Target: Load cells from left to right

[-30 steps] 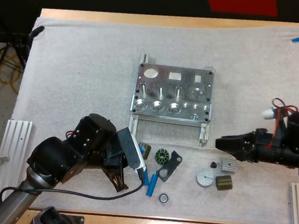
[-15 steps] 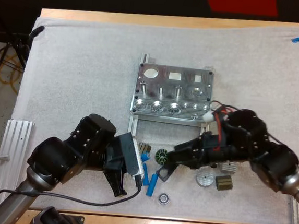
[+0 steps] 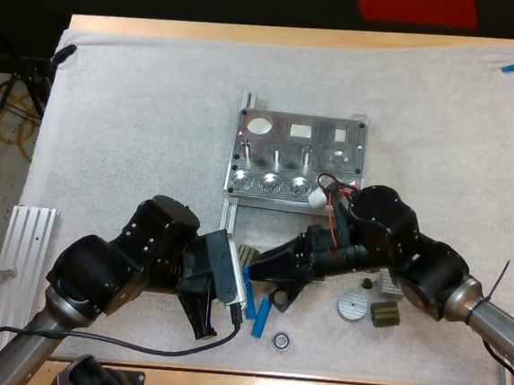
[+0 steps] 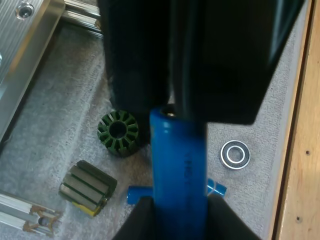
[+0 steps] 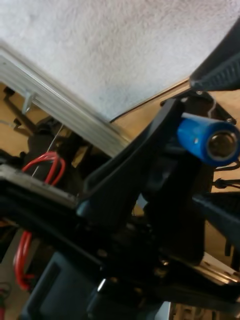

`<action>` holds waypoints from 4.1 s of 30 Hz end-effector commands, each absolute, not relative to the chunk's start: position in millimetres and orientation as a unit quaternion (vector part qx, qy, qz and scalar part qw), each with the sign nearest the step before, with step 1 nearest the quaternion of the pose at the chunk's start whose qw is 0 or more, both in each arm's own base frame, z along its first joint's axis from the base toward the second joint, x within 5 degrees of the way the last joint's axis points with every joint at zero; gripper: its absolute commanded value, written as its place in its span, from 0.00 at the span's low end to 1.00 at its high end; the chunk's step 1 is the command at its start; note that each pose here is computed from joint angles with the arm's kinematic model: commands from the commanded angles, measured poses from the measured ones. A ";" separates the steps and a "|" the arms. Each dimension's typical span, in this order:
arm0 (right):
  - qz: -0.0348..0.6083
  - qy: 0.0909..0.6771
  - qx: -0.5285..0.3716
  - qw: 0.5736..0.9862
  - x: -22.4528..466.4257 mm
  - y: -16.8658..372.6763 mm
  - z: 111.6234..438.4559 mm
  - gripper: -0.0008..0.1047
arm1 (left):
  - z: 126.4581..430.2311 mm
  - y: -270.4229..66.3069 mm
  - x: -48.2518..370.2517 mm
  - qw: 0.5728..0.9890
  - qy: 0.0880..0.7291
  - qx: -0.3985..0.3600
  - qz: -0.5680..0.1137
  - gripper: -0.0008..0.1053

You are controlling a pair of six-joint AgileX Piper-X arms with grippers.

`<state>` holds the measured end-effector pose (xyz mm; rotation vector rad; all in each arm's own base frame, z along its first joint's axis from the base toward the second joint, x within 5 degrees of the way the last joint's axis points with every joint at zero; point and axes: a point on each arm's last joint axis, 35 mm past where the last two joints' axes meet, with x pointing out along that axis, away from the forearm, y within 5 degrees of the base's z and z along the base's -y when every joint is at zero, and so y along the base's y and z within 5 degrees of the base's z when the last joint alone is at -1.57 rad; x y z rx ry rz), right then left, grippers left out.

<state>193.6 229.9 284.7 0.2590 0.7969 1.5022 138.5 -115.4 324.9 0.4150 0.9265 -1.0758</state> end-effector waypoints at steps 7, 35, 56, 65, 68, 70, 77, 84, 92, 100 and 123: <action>0.685 0.351 0.108 0.629 193.1 250.3 284.6 0.44 | 327.0 -115.6 138.2 0.737 0.419 0.189 -0.495 0.01; 0.661 0.344 0.086 0.661 196.5 252.2 287.2 0.01 | 331.3 -111.4 138.7 0.762 0.417 0.212 -0.447 0.51; 0.369 0.407 -0.215 0.808 256.0 221.6 344.4 0.01 | 392.0 -50.4 64.9 0.898 0.290 0.057 -0.325 0.64; 0.317 0.438 -0.297 0.787 305.3 245.1 317.6 0.01 | 395.2 -43.8 56.0 0.906 0.282 0.021 -0.316 0.64; 0.312 0.454 -0.300 0.779 320.6 253.1 308.1 0.01 | 395.2 -43.9 55.9 0.905 0.283 0.021 -0.317 0.64; 0.308 0.460 -0.300 0.777 329.5 255.2 304.6 0.01 | 395.2 -43.9 55.8 0.905 0.283 0.021 -0.318 0.64; 0.282 0.509 -0.296 0.758 354.0 246.2 281.1 0.01 | 395.2 -43.9 55.8 0.905 0.283 0.021 -0.318 0.64; 0.298 0.534 -0.268 0.745 361.1 240.4 266.5 0.01 | 395.2 -43.9 55.8 0.905 0.283 0.021 -0.318 0.64; 0.308 0.546 -0.261 0.734 362.1 242.2 254.3 0.01 | 395.2 -43.9 55.8 0.905 0.283 0.021 -0.318 0.64; 0.314 0.544 -0.258 0.734 363.8 243.9 248.0 0.01 | 395.2 -43.9 55.8 0.905 0.283 0.021 -0.318 0.64; 0.307 0.533 -0.262 0.744 367.9 245.8 245.7 0.01 | 395.2 -43.9 55.8 0.905 0.283 0.021 -0.318 0.64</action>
